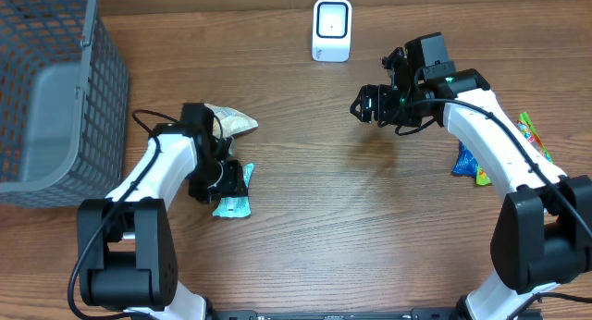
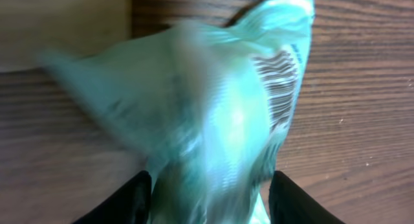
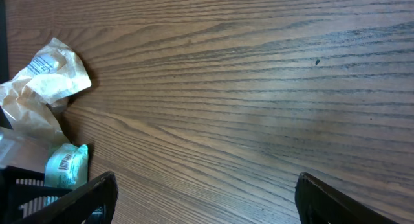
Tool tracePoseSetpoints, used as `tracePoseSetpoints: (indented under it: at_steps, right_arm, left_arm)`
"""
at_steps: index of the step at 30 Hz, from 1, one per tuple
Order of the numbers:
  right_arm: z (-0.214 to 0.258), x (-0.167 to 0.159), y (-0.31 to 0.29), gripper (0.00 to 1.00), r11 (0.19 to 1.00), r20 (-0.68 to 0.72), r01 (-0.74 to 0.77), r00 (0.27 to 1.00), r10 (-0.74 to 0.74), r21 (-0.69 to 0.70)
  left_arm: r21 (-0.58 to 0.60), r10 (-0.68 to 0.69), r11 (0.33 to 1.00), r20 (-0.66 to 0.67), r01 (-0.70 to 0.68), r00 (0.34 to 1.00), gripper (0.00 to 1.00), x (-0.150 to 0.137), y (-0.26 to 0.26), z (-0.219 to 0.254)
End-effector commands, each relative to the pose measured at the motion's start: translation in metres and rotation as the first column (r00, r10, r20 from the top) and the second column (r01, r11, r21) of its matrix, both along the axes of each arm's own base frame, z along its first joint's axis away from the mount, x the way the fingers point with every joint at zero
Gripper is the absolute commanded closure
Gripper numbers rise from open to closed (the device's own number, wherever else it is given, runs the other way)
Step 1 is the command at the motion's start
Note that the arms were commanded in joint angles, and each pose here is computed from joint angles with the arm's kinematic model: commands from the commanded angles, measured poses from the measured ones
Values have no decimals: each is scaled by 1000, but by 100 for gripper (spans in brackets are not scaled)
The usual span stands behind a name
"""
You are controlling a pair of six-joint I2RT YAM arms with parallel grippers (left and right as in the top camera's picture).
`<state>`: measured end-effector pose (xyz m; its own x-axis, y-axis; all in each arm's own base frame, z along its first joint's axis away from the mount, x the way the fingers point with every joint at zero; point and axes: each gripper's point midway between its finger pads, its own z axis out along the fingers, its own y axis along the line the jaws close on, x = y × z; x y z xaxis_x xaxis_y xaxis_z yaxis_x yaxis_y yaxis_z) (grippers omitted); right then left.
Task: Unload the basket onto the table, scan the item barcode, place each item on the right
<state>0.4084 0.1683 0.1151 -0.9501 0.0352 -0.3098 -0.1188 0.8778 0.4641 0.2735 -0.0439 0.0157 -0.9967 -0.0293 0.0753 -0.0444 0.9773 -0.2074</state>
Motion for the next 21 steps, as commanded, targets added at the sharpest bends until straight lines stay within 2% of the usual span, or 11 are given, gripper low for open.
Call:
tracePoseSetpoints:
  at_steps: [1,2,4,6,7,11,14,21]
  right_arm:
    - [20,6,1,12,1000,54,-4,999,3,15]
    - [20,6,1,12,1000,54,-4,999,3,15]
    - [20,6,1,12,1000,54,-4,999,3,15]
    - [20,6,1,12,1000,54,-4,999,3,15]
    - [20,6,1,12,1000,54,-4,999,3,15]
    - [20,6,1,12,1000,54,-4,999,3,15]
    - [20,6,1,12,1000,54,-4,999,3,15]
    - [20,6,0,12,1000,54,-2,999,1,15]
  left_arm:
    - [-37,-2,999,-32,1,999,51,-18,-10,-15]
    - [-36,-2,999,-33,1,999,53,-20,-10,-19]
    - [-35,8,999,-38,-9,999,66,-25,-9,-24]
    - [-35,8,999,-39,-10,999,92,-26,-8,-25]
    - [-36,9,999,-33,-10,999,96,-24,-9,-25]
    - [-42,24,999,-1,-24,1000,96,-14,-10,-23]
    - [-61,21,998,43,-18,999,96,5,-15,-10]
    - [-101,-57,992,216,80,975,96,68,-45,70]
